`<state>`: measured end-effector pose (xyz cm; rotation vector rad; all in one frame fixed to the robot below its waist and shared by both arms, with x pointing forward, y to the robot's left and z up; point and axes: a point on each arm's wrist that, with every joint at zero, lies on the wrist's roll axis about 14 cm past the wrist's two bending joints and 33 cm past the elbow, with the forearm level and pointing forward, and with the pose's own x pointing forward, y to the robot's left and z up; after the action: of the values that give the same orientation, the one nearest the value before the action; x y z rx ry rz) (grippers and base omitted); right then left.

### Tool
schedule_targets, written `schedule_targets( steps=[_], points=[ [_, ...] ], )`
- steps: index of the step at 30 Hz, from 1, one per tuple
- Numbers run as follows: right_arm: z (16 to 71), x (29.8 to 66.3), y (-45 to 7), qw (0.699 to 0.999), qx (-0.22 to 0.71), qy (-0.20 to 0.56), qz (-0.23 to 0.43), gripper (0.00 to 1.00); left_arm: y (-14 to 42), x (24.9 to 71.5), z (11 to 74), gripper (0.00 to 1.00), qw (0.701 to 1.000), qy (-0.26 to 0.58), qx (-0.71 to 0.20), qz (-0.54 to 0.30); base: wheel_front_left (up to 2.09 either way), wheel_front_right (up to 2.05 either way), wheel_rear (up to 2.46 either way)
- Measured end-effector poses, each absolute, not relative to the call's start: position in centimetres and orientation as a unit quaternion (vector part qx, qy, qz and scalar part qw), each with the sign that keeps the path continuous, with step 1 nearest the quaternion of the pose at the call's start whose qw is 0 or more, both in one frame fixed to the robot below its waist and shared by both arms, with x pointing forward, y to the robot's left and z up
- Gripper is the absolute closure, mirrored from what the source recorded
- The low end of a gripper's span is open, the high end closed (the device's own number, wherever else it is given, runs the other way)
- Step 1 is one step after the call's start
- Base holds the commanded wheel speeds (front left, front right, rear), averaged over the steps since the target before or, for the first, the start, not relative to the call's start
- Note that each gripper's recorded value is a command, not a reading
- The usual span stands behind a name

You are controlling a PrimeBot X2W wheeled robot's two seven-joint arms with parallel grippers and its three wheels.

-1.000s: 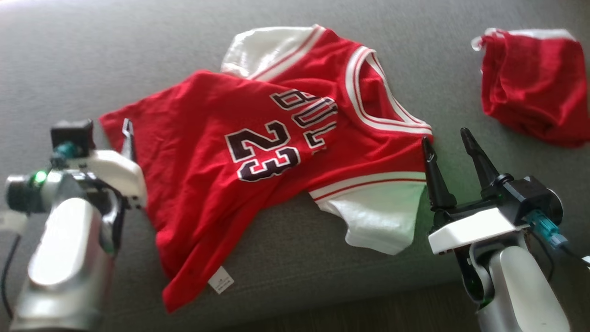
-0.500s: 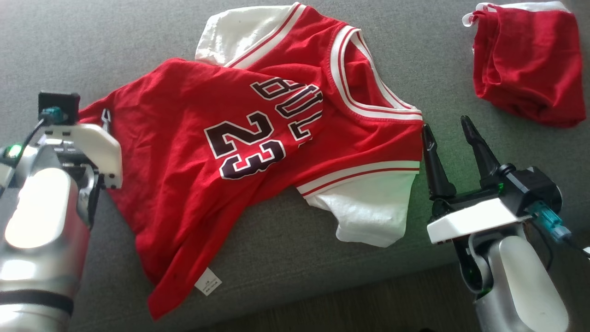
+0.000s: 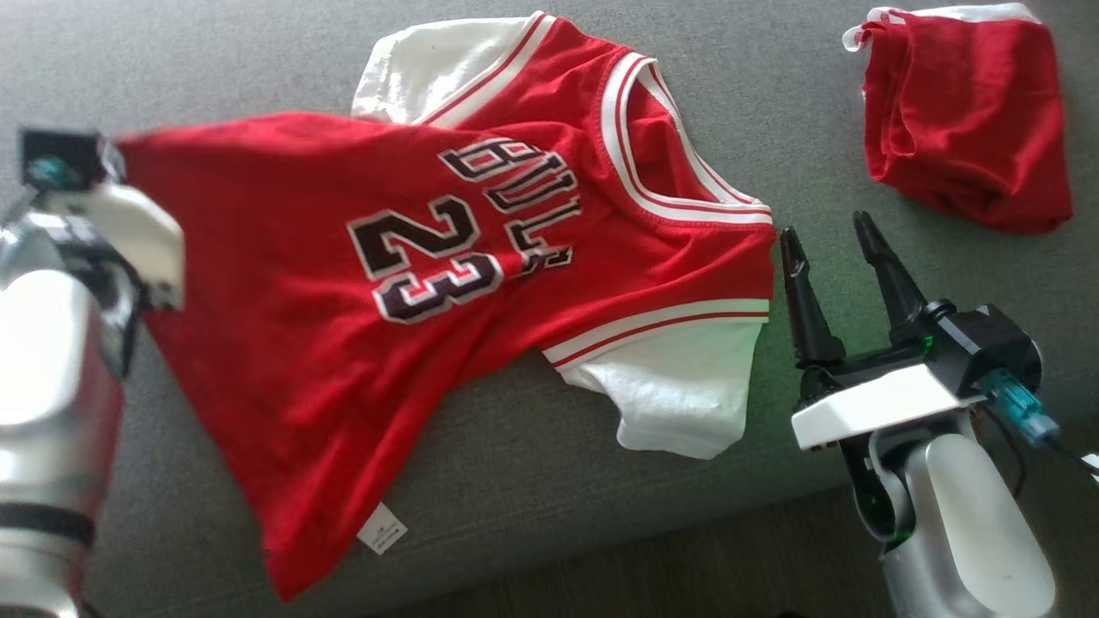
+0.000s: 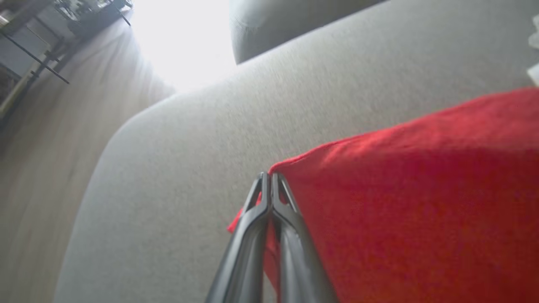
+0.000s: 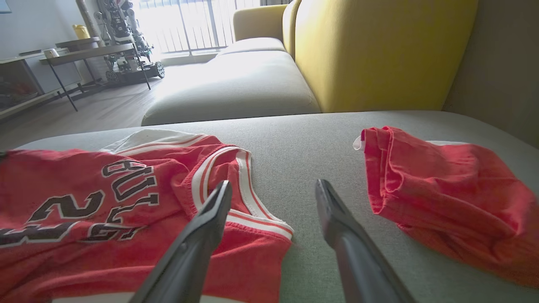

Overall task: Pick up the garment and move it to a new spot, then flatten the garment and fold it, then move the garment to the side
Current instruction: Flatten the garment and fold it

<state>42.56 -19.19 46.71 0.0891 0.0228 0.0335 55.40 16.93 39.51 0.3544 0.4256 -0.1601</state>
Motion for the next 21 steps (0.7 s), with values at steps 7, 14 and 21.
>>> schedule_targets(
  steps=[7, 14, 21],
  points=[
    [46.2, 42.4, -19.3, 0.999, 0.049, 0.019, 0.015, 0.00, 17.8, 61.3, 47.2, 1.00, 0.975, 0.097, 0.193, -0.045, 0.00, 0.00, 0.00],
    [46.1, 42.9, -19.9, 0.998, 0.053, 0.017, 0.006, 0.00, 18.3, 64.4, 50.0, 1.00, 0.975, 0.041, 0.215, -0.021, 0.00, 0.00, 0.00],
    [45.6, 43.4, -19.8, 0.998, 0.057, 0.022, 0.008, 0.00, 19.2, 64.4, 46.1, 0.00, 0.974, 0.107, 0.198, -0.014, 0.00, 0.00, 0.00]
  ],
)
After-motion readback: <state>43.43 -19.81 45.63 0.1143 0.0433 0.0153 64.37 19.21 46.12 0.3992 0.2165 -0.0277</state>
